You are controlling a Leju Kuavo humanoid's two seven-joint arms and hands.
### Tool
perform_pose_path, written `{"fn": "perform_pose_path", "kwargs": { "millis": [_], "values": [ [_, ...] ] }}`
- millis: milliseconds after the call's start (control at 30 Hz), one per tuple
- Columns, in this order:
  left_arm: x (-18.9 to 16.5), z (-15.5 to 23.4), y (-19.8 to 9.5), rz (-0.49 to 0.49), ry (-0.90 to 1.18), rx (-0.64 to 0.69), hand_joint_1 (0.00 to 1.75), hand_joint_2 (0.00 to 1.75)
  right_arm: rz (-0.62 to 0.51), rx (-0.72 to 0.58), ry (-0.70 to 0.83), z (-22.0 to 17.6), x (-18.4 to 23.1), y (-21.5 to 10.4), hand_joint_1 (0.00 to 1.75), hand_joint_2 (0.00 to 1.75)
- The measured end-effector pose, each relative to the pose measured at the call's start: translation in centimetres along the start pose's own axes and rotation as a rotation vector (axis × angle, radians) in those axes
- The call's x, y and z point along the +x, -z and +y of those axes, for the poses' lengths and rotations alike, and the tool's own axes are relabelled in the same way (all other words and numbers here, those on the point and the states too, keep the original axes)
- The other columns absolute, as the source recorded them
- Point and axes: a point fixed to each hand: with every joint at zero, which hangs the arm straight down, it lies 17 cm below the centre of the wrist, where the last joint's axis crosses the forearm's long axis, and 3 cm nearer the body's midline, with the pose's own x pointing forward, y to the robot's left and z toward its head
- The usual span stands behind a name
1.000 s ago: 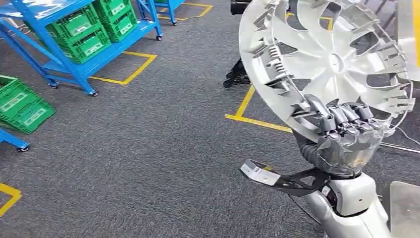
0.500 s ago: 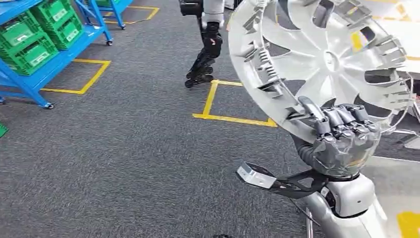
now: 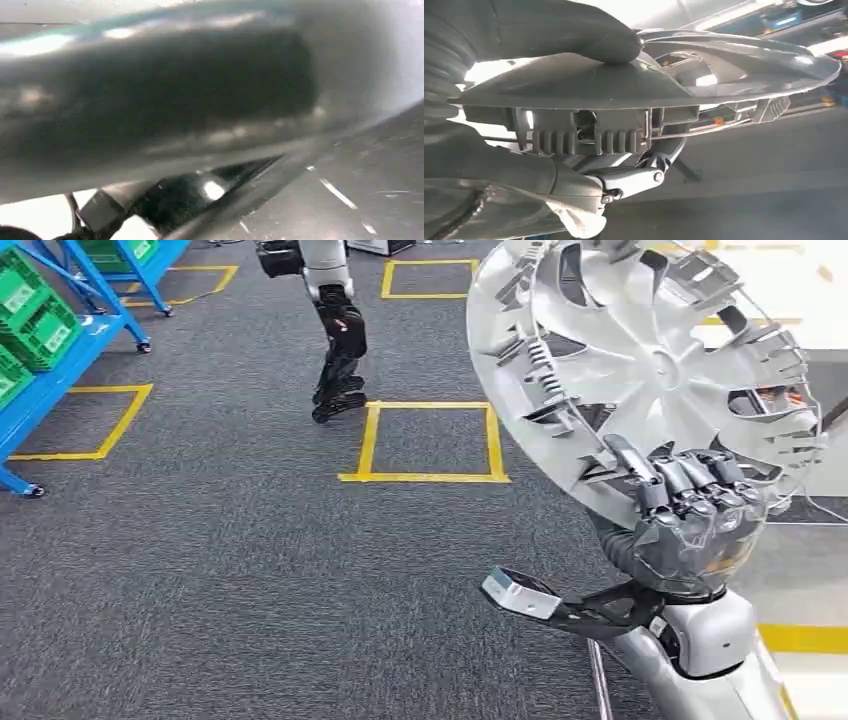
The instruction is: Take the parts from the cabinet and place them on the table.
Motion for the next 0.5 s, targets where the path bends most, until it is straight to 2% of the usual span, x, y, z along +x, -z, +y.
{"fn": "perform_pose_path", "kwargs": {
  "millis": [500],
  "values": [
    [-0.20,-0.38,-0.06,-0.005,0.014,-0.011,0.00,0.00,-0.012,0.019,-0.007,0.43,0.00,-0.50,1.75,1.75]
  ]
}}
